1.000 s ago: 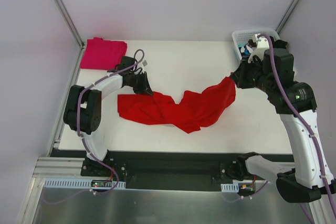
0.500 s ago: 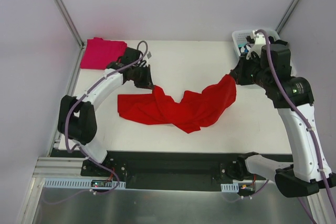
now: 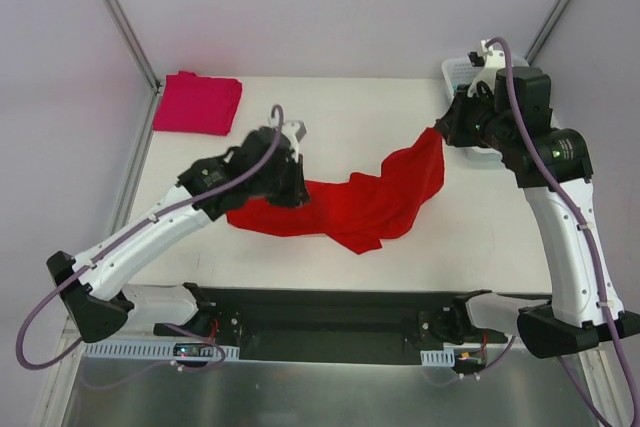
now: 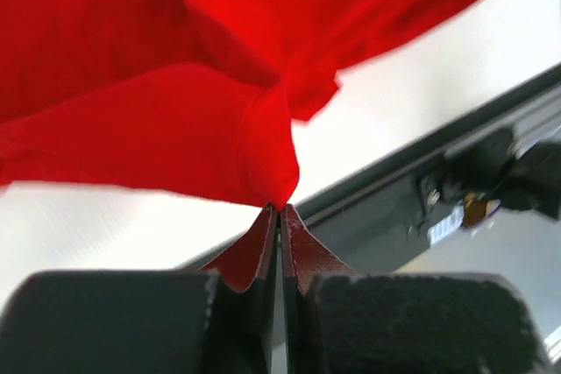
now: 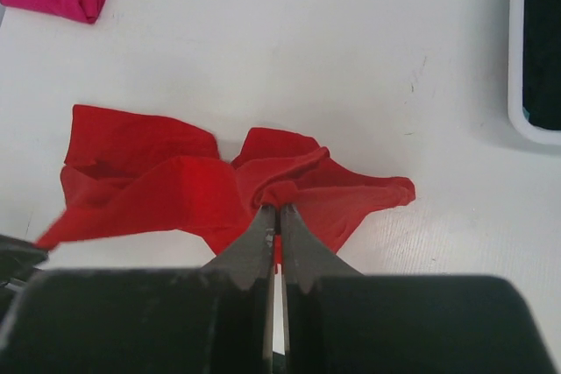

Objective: Fold and stack the t-shirts

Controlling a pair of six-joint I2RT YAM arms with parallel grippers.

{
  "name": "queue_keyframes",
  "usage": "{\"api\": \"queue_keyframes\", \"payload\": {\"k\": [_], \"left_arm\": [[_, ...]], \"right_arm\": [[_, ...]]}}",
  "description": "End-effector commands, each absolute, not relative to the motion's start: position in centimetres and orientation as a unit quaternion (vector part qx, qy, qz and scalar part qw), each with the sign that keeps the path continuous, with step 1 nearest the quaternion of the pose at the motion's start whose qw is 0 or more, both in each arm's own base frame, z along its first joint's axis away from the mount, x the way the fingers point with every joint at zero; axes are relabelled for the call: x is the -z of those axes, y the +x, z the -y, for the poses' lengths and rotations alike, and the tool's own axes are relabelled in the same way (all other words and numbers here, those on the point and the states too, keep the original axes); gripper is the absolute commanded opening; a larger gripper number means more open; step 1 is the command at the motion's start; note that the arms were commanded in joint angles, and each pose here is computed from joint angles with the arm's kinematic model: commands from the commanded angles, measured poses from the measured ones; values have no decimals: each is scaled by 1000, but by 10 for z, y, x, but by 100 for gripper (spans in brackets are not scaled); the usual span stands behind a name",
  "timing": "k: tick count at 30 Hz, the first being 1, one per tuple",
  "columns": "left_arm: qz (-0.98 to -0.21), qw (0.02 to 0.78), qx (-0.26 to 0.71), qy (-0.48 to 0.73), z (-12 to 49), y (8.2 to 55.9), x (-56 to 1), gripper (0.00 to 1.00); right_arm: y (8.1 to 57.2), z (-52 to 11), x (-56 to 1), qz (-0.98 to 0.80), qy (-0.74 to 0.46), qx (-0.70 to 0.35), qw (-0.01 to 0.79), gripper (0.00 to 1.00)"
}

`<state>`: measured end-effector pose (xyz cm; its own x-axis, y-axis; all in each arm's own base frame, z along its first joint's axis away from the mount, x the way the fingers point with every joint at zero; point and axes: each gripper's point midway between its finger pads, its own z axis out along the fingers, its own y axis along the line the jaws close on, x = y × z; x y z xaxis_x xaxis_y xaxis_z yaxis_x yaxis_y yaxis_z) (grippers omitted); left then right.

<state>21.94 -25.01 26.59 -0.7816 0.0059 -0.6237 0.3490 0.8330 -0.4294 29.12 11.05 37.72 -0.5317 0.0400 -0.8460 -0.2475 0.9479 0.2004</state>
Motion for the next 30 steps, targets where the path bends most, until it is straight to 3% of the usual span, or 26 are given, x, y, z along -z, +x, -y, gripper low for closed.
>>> {"api": "queue_keyframes", "payload": {"k": [1,6,13,17,21,24,30], "left_arm": [[-952,242,183,44,244,174,-192,0],[-963,225,143,46,236,144,-171,0],[-961,255,82,63,230,163,-166,0],[-954,283,14,99,223,185,-156,7],[-956,269,-10,119,227,187,-136,45],[-961,246,-18,126,230,184,-113,62],[-956,256,-3,145,234,181,-122,63]], "right_arm": [[287,-113,-375,-859,-59,-165,482,2],[285,-109,-367,-864,-63,-152,476,2],[285,-114,-356,-869,-67,-161,462,3],[284,-116,-353,-871,-70,-166,458,3],[282,-120,-351,-871,-73,-177,452,4],[281,-121,-348,-870,-74,-181,453,4],[278,-120,-343,-872,-77,-179,449,5]]}}
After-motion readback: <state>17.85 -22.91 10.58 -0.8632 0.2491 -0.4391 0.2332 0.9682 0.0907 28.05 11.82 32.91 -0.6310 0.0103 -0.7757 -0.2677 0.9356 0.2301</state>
